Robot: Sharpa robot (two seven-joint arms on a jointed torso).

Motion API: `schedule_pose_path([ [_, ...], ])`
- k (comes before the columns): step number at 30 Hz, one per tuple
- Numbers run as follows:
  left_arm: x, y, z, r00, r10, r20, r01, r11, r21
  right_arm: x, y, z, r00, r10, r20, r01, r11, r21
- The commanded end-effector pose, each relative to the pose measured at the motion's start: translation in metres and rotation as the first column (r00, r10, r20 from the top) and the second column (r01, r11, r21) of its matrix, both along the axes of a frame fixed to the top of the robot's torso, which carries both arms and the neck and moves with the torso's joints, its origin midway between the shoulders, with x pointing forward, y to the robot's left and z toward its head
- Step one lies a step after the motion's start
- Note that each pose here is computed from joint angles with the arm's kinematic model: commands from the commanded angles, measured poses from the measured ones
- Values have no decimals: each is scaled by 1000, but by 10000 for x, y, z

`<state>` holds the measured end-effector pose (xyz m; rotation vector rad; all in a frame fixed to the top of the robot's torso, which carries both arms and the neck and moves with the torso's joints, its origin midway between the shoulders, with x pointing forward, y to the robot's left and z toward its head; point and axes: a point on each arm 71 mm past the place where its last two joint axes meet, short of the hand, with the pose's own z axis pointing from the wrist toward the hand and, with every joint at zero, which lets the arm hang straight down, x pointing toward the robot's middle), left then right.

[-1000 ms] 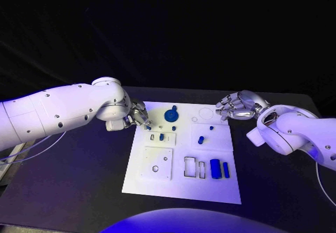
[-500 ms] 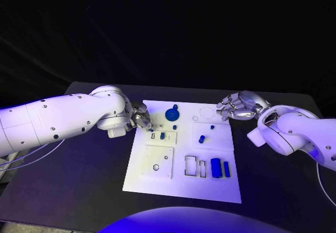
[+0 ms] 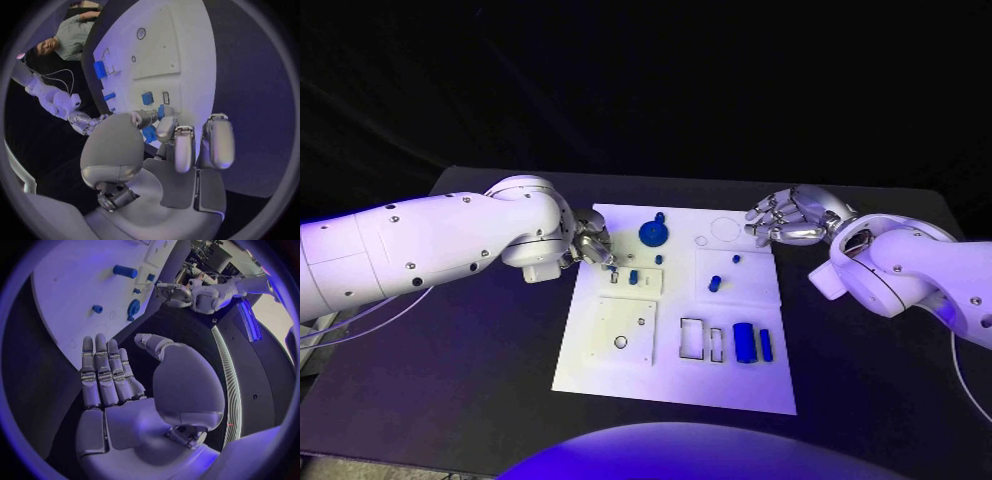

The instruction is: Assemble the parts on the task board

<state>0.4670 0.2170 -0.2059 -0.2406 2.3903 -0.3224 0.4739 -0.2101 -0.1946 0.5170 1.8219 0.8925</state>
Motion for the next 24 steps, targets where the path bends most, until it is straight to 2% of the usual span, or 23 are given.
schedule_pose_path([
  [1, -21, -18, -34, 999, -32, -34, 33, 999, 30, -9, 10, -9, 1000, 15, -9, -15, 1000, -5],
  [8, -29, -34, -84, 998, -34, -43, 36, 999, 37, -10, 12, -9, 1000, 16, -9, -16, 1000, -4],
  [24, -33, -64, -122, 998, -44, -52, 46, 998, 42, -10, 14, -9, 1000, 17, -10, -17, 1000, -5],
])
